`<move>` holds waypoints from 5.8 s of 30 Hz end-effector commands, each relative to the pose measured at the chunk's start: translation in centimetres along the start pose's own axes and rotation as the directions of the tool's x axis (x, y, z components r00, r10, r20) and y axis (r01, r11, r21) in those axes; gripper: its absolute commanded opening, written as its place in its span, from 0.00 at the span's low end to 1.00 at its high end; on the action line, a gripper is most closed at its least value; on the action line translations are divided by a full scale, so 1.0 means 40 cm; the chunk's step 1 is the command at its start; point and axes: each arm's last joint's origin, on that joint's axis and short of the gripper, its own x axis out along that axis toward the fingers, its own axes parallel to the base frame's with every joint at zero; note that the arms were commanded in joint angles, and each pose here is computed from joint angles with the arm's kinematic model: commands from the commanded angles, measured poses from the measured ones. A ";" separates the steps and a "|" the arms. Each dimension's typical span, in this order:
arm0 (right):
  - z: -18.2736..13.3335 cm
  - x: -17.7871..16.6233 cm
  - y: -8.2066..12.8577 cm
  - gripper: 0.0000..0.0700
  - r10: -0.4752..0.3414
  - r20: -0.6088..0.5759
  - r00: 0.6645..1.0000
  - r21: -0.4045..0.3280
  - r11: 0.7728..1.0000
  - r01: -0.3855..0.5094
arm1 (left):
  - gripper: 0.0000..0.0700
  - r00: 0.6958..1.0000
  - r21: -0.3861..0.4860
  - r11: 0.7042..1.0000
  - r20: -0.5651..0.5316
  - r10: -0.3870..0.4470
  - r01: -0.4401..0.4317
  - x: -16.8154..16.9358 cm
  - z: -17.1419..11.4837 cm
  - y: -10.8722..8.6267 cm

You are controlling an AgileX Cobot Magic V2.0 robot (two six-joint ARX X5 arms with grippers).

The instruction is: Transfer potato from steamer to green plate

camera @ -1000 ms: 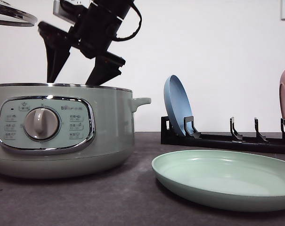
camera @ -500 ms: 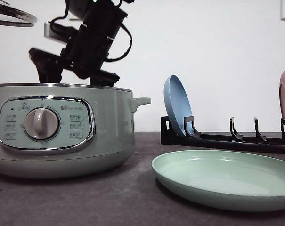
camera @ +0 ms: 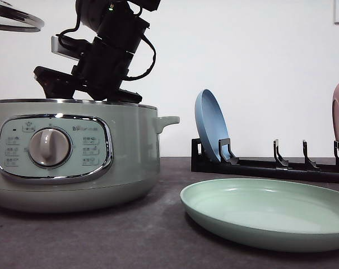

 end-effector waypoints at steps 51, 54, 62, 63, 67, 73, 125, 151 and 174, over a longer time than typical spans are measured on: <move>-0.132 -0.655 -0.076 0.28 -0.141 0.205 0.969 0.093 0.988 0.124 | 0.01 0.995 -0.010 0.998 0.084 -0.057 0.058 -0.030 0.015 -0.002; -0.204 -0.654 -0.092 0.28 -0.165 0.214 0.963 0.130 0.982 0.139 | 0.01 0.995 -0.010 0.998 0.085 -0.058 0.059 -0.030 0.015 -0.003; -0.373 -0.597 -0.112 0.28 -0.200 0.252 0.947 0.303 0.946 0.119 | 0.01 0.993 0.006 0.997 0.093 -0.073 0.073 -0.031 0.017 -0.014; -0.390 -0.582 -0.112 0.28 -0.199 0.247 0.948 0.318 0.941 0.114 | 0.01 0.993 0.009 0.997 0.093 -0.076 0.076 -0.032 0.017 -0.016; -0.449 -0.513 -0.116 0.28 -0.188 0.206 0.960 0.370 0.923 0.101 | 0.01 0.991 0.022 0.995 0.095 -0.095 0.093 -0.033 0.017 -0.026; -0.524 -0.412 -0.125 0.28 -0.218 0.188 0.958 0.458 0.882 0.111 | 0.01 0.990 0.034 0.994 0.095 -0.108 0.106 -0.034 0.017 -0.034; -0.518 -0.516 -0.108 0.84 -0.346 0.372 0.862 0.436 0.884 0.167 | 0.01 0.915 0.242 0.882 -0.104 -0.391 0.404 0.131 0.067 -0.263; -0.530 -0.561 -0.096 0.84 -0.369 0.418 0.830 0.426 0.887 0.179 | 0.01 0.922 0.266 0.890 -0.222 -0.317 0.370 0.294 0.084 -0.322; -0.530 -0.561 -0.097 0.84 -0.384 0.415 0.825 0.433 0.881 0.192 | 0.01 0.919 0.269 0.888 -0.238 -0.315 0.374 0.319 0.084 -0.337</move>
